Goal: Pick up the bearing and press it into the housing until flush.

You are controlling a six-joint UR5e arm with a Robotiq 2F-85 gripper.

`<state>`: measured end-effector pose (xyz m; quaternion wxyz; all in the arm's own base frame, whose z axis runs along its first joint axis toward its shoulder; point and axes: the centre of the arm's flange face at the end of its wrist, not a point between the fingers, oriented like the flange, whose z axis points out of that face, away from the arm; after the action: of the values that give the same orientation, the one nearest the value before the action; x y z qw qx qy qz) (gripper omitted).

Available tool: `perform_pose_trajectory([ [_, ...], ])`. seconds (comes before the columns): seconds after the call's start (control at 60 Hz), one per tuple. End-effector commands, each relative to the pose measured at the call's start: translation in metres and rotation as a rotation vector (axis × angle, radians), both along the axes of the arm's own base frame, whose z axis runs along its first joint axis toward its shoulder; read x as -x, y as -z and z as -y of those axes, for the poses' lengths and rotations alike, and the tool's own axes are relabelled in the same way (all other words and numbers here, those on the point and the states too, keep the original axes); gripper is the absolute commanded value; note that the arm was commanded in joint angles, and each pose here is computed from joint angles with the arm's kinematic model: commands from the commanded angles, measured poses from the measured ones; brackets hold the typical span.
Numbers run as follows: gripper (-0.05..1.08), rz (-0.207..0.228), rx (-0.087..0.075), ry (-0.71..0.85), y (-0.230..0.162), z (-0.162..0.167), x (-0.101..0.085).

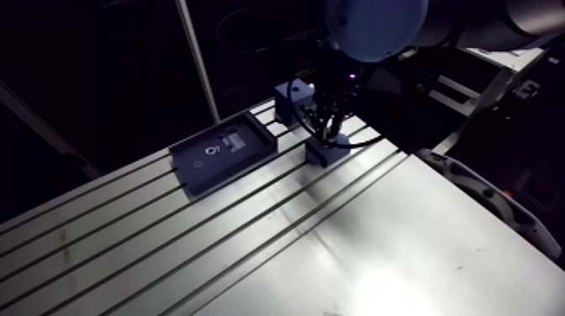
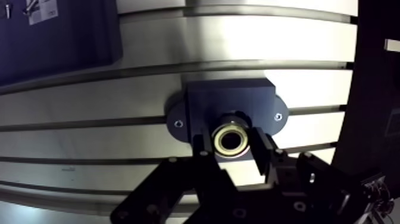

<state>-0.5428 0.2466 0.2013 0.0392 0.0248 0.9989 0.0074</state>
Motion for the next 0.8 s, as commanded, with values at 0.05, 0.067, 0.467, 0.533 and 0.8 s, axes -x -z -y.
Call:
perform_pose_trajectory([
  [0.05, 0.61, 0.009, 0.007, 0.008, 0.0066, -0.004, -0.0014],
  [0.067, 0.61, 0.009, 0.007, 0.008, 0.0066, -0.004, -0.0014],
  [0.467, 0.61, 0.005, 0.0, 0.006, 0.0097, -0.0054, -0.0001],
  [0.533, 0.61, 0.005, 0.0, 0.006, 0.0097, -0.0054, -0.0001],
  [0.8, 0.61, 0.011, 0.004, 0.006, 0.0133, -0.0048, -0.0009],
])
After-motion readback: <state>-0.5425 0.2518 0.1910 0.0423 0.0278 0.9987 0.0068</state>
